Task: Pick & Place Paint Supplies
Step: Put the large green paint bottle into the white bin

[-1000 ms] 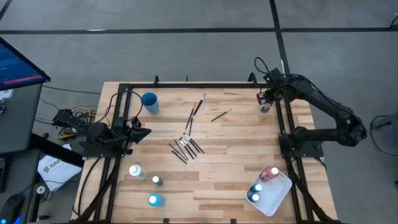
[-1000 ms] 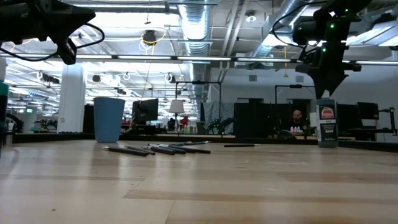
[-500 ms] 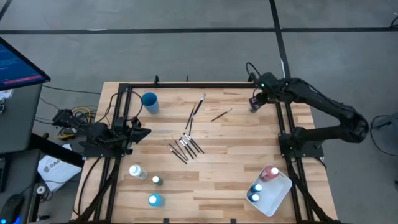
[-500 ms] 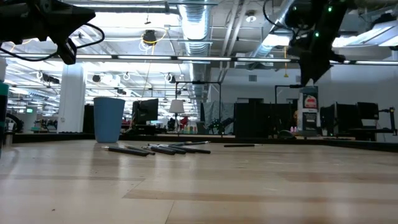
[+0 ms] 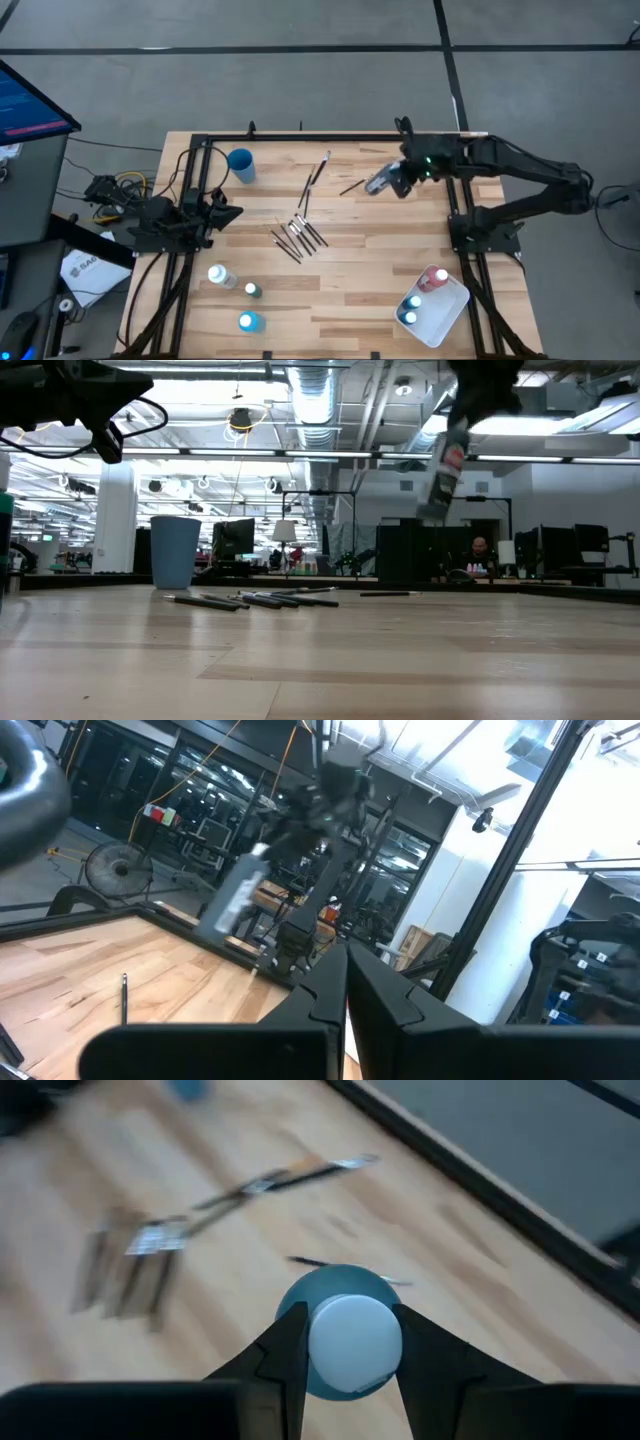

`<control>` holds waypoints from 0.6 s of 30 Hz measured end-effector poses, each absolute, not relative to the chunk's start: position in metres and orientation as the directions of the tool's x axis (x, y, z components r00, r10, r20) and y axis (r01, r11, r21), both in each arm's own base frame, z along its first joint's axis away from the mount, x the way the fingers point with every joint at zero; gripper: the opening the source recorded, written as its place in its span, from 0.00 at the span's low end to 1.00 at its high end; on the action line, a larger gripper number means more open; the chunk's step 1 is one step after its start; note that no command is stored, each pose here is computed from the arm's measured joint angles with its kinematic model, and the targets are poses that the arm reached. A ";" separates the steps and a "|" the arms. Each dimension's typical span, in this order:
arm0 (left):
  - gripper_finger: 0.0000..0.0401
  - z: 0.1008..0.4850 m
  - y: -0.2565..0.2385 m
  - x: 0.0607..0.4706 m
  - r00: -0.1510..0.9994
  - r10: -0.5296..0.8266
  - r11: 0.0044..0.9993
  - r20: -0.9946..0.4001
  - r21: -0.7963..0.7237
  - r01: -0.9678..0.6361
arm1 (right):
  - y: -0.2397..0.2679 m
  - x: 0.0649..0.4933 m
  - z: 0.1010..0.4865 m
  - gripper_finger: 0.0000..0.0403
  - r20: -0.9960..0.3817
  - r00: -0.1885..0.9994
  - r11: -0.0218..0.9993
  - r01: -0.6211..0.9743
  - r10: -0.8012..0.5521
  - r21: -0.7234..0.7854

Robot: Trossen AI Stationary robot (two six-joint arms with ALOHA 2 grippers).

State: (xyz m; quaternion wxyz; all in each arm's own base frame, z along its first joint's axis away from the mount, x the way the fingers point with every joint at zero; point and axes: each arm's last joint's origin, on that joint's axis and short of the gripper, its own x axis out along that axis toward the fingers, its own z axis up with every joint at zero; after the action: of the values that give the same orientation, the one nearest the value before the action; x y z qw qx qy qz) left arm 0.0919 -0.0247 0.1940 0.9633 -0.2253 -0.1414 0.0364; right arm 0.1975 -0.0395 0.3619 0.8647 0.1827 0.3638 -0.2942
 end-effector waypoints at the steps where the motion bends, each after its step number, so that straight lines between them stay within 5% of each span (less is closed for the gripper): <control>1: 0.01 0.194 -0.025 0.092 0.957 0.134 0.896 0.256 -0.444 -0.007 | -0.032 0.198 0.366 0.27 -0.728 0.588 0.777 0.618 -0.353 0.122; 8: 0.01 0.194 -0.025 0.092 0.957 0.134 0.896 0.256 -0.444 -0.007 | 0.027 0.194 0.391 0.29 -0.689 0.712 0.868 0.422 -0.137 0.263; 18: 0.01 0.194 -0.025 0.092 0.957 0.134 0.896 0.256 -0.444 -0.007 | 0.096 0.169 0.399 0.29 -0.676 0.723 0.852 0.256 0.145 0.457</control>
State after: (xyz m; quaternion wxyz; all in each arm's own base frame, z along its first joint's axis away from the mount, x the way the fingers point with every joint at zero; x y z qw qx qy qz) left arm 0.0919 -0.0247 0.1940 0.9633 -0.2252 -0.1415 0.0365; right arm 0.1686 0.0958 0.3989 0.8879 0.2705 0.3709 -0.0314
